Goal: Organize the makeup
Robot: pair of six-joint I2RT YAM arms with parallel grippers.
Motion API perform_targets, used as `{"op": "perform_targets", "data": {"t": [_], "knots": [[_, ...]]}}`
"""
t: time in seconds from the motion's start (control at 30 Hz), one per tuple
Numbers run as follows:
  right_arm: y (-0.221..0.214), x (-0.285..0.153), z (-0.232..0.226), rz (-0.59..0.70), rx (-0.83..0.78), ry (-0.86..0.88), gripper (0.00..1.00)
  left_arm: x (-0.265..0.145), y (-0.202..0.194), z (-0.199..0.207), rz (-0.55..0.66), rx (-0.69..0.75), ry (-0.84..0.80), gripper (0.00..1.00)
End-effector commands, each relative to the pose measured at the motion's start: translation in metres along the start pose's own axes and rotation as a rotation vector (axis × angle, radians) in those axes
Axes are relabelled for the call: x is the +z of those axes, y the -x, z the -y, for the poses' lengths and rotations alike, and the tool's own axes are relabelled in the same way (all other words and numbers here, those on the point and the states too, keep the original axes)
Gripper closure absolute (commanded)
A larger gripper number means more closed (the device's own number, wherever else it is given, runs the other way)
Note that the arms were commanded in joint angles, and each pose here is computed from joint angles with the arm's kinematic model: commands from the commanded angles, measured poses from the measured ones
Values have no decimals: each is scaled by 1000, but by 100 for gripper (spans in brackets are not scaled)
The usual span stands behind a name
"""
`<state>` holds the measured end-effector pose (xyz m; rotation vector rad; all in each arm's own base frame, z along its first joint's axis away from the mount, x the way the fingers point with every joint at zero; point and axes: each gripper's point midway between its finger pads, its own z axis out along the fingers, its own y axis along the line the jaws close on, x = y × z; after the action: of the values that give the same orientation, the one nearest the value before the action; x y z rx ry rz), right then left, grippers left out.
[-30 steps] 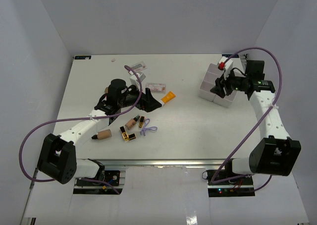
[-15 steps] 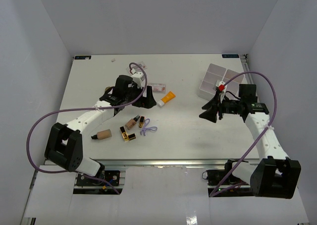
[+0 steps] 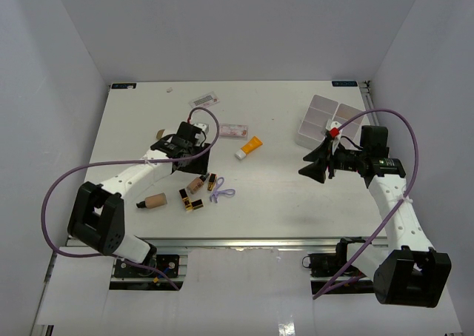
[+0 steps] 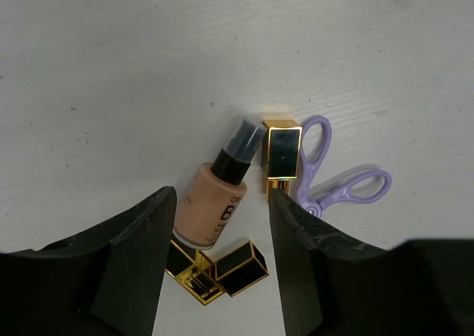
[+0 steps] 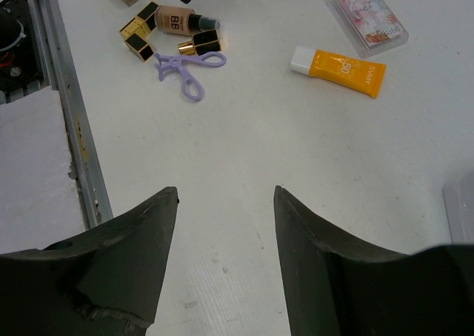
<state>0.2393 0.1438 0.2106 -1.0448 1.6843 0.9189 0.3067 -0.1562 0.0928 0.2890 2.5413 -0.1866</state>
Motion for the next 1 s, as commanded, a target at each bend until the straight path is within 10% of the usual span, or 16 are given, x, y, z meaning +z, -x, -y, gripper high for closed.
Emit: {"op": "perform_targets", "data": {"t": [0.0, 0.97], "knots": [[7, -1, -2, 27, -24, 4, 39, -4, -11, -1, -70, 8, 57, 37], [5, -2, -3, 31, -13, 8, 37, 31, -39, -19, -214, 111, 252, 47]]}}
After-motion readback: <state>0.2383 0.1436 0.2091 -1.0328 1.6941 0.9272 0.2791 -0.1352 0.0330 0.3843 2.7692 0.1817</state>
